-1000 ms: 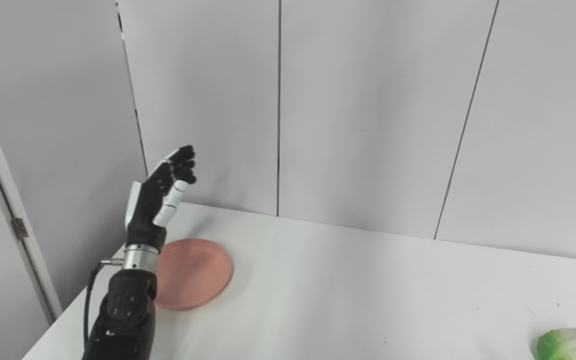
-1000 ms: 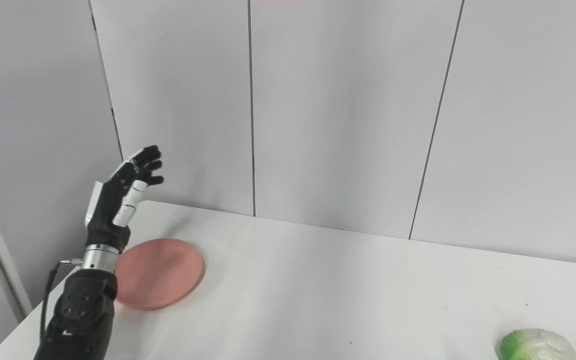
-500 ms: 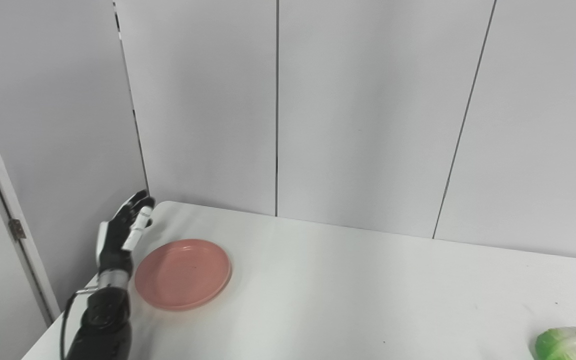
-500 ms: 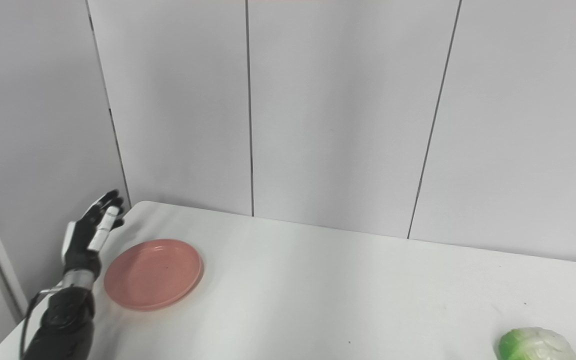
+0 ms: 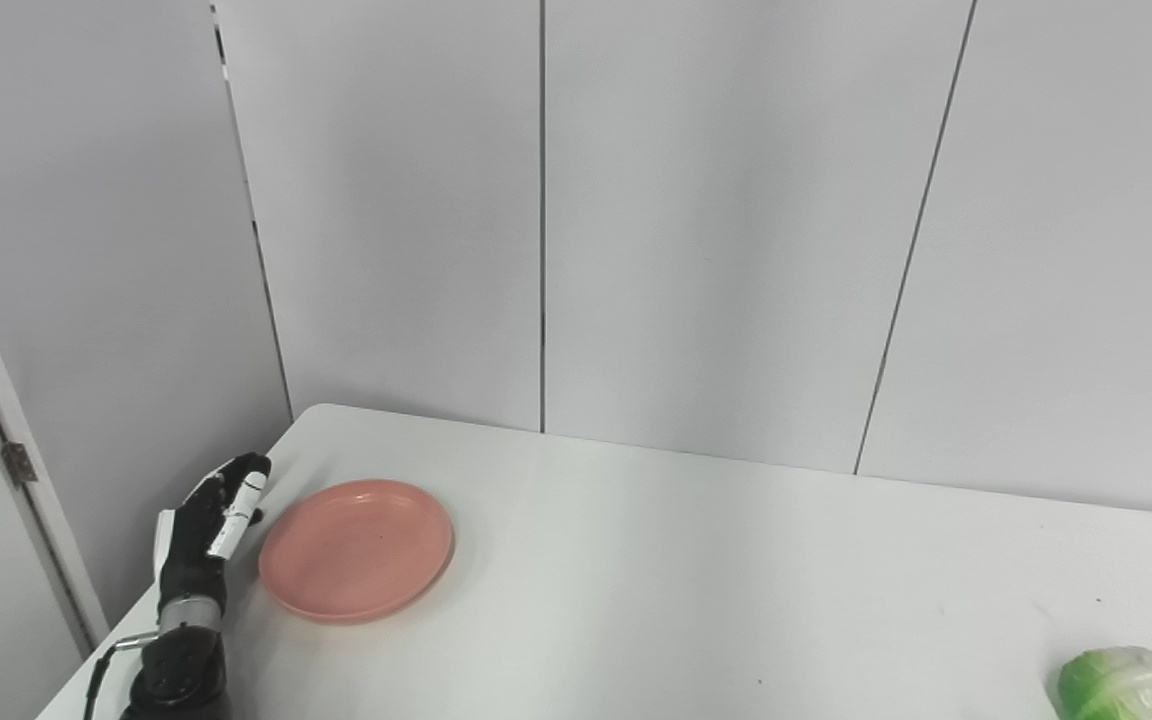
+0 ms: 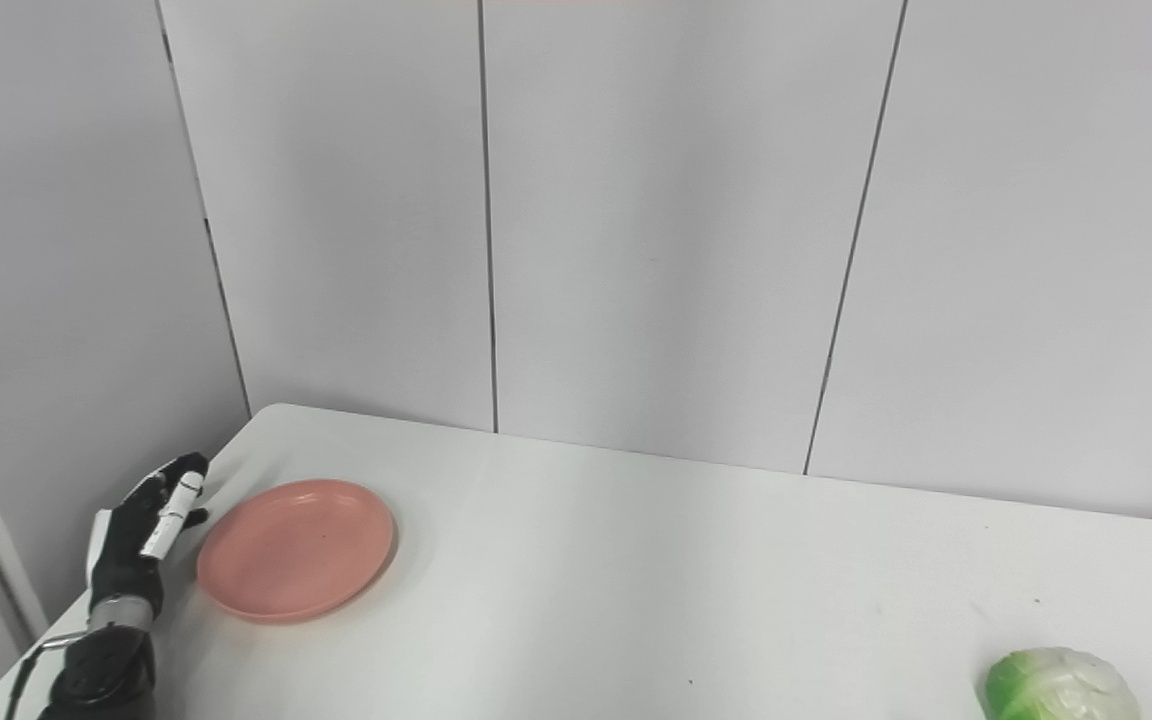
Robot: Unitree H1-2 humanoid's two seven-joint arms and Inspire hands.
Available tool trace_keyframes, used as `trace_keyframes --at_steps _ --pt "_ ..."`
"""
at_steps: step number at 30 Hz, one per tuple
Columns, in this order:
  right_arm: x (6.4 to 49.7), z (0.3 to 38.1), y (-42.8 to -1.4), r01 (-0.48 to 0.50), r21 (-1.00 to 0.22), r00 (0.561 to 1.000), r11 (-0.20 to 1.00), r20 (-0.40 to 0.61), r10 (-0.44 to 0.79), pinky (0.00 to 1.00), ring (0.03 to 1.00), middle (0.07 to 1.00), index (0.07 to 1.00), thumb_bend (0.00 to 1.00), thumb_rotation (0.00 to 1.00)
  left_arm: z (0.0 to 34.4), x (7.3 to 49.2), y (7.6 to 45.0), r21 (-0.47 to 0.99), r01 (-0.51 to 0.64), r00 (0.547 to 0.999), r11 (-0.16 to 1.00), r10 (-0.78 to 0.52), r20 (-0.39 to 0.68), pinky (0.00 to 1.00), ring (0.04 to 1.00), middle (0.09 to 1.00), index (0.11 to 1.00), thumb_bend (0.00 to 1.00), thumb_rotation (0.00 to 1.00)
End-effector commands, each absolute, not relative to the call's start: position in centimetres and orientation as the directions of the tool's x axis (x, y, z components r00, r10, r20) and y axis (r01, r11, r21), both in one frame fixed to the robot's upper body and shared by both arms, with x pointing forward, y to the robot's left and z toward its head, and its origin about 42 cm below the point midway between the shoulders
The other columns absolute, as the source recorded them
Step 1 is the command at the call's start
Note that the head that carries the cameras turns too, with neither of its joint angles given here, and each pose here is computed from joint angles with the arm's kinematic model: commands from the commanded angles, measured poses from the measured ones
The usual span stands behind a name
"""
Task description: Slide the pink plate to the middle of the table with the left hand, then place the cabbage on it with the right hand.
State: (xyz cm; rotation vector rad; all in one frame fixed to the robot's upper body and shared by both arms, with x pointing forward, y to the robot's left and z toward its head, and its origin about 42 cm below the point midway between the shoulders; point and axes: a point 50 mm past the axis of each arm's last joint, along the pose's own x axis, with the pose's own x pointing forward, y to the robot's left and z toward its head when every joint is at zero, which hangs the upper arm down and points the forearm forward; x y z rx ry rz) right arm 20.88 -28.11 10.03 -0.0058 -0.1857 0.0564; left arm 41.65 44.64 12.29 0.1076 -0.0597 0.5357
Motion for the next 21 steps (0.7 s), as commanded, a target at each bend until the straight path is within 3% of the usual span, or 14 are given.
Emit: trace_keyframes --at_steps 1,5,11,16,19,21 --pt "20.0 9.2 -28.9 -0.040 -0.028 0.992 0.999 0.119 0.043 0.90 0.887 0.839 0.773 0.97 1.00 14.7 42.6 46.1 0.106 -0.526 0.847 0.844 0.509 0.154 0.76 0.834 0.820 0.747 0.67 0.70" --pt "19.9 9.4 -29.0 -0.045 -0.047 0.991 0.998 0.123 0.050 0.89 0.886 0.837 0.774 0.97 1.00 12.4 42.2 45.1 0.137 -0.493 0.870 0.859 0.484 0.093 0.80 0.846 0.825 0.762 0.67 0.68" --pt "20.0 9.5 -28.9 -0.040 -0.075 0.991 0.996 0.127 0.049 0.90 0.883 0.834 0.774 0.97 1.00 9.9 42.6 42.3 0.169 -0.448 0.893 0.878 0.449 0.033 0.76 0.825 0.821 0.762 0.64 0.68" --pt "20.1 9.6 -28.6 -0.049 -0.094 0.988 0.994 0.139 0.061 0.88 0.875 0.832 0.773 0.95 1.00 9.2 43.2 40.2 0.184 -0.361 0.931 0.914 0.363 0.028 0.87 0.821 0.818 0.785 0.64 0.72" --pt "20.2 9.6 -28.3 -0.056 -0.102 0.987 0.993 0.144 0.070 0.88 0.873 0.835 0.765 0.94 1.00 9.1 43.6 38.7 0.142 -0.306 0.952 0.941 0.305 0.032 0.72 0.827 0.831 0.780 0.74 0.66" --pt "20.2 9.6 -28.2 -0.054 -0.109 0.987 0.993 0.145 0.070 0.87 0.870 0.834 0.764 0.94 1.00 9.3 43.8 38.1 0.137 -0.274 0.962 0.952 0.271 0.040 0.71 0.836 0.839 0.787 0.74 0.66"
